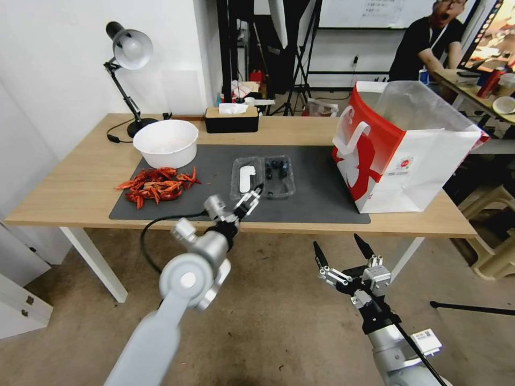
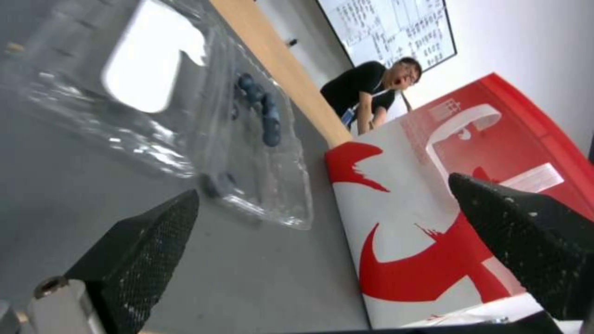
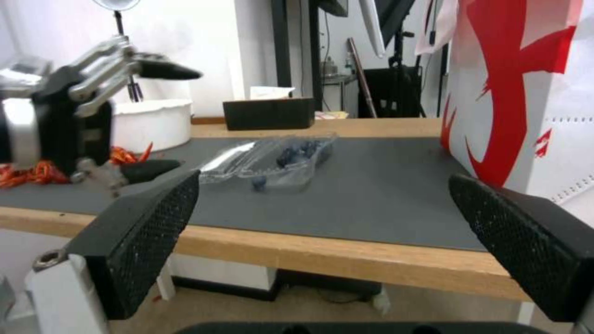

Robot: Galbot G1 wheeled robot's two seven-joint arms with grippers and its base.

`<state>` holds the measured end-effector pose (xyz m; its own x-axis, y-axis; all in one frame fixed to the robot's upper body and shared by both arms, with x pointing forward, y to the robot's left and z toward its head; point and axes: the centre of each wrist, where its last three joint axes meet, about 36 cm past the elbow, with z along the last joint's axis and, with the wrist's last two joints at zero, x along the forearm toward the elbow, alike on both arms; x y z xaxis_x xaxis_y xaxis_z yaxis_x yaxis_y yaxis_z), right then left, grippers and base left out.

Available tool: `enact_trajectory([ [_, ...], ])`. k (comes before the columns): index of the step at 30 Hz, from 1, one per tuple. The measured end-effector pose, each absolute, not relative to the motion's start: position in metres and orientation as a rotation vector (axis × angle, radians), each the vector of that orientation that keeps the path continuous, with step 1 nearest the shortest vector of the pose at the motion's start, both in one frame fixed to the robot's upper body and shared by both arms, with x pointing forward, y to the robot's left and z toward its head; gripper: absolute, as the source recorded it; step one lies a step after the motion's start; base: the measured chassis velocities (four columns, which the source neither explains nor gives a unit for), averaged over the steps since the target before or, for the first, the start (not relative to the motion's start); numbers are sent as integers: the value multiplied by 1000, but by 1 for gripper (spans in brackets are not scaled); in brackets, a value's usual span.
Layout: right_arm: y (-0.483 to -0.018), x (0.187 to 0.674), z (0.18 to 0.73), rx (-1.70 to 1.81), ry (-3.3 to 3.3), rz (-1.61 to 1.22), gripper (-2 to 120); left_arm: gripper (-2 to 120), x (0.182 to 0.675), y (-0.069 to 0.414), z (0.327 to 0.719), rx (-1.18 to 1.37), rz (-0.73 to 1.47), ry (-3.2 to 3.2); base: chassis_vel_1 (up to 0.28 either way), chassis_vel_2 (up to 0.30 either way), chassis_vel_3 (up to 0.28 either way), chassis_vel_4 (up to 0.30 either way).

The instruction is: Close the takeout container lid, then place the container into the takeout bag.

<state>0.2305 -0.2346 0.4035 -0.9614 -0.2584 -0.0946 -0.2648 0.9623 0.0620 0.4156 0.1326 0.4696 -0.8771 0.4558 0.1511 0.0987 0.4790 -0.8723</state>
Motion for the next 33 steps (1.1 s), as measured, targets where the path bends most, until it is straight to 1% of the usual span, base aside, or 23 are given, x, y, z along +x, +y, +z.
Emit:
enact_trajectory([
  [3, -234, 229, 403, -403, 3028, 105, 100, 100, 426, 122, 471, -452, 1329, -2360, 0, 0, 0, 0],
  [9, -235, 229, 403, -403, 3028, 99, 100, 100, 435, 116, 472, -413, 1273, -2357, 0, 0, 0, 0],
  [15, -235, 230, 402, -399, 3029, 95, 100, 100, 444, 107, 464, -344, 1228, -2347, 0, 0, 0, 0],
  [33, -233, 227, 394, -392, 3036, 93, 100, 100, 464, 102, 460, -250, 1228, -2366, 0, 0, 0, 0],
])
